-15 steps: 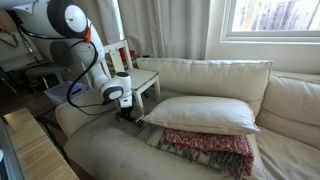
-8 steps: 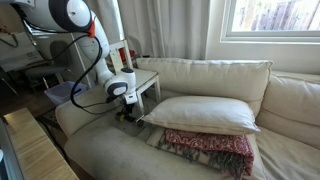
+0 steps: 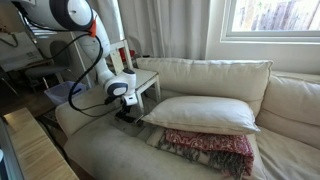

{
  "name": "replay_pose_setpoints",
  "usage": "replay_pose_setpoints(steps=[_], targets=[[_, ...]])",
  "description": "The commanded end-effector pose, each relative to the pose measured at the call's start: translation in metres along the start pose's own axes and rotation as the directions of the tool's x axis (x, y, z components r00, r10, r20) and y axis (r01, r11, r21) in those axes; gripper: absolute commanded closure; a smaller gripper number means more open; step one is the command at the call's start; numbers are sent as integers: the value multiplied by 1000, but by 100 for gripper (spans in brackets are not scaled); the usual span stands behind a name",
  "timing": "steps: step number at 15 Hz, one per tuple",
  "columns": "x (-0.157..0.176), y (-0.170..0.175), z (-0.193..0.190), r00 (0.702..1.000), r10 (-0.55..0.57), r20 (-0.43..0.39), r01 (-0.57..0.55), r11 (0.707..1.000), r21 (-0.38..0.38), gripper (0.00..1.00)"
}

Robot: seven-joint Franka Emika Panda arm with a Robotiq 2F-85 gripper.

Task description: Remove the black torch from the fridge vegetable box and put it on the pillow, then put the vegetable box on the chair

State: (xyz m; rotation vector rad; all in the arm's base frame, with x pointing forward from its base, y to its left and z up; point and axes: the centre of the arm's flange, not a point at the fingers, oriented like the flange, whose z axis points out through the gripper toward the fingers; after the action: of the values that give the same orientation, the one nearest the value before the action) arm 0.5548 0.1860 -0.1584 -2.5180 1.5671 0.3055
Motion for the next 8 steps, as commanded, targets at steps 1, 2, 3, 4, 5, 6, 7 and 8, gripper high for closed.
replay_pose_setpoints(steps=[1,2,3,4,5,6,7,8], targets=[[-3,4,26,995,-95,-5,95,995,4,0],[-3,2,30,994,-112,-15,112,994,17,0],[-3,2,35,991,-131,-17,131,991,18,0],[-2,1,40,988,-153,-30,154,988,28,0],[-2,0,47,985,-168,-46,170,985,29,0],[-2,0,52,979,-195,-55,198,979,45,0],[-2,0,58,975,-211,-74,215,976,44,0],[-3,1,61,969,-231,-86,236,970,52,0]])
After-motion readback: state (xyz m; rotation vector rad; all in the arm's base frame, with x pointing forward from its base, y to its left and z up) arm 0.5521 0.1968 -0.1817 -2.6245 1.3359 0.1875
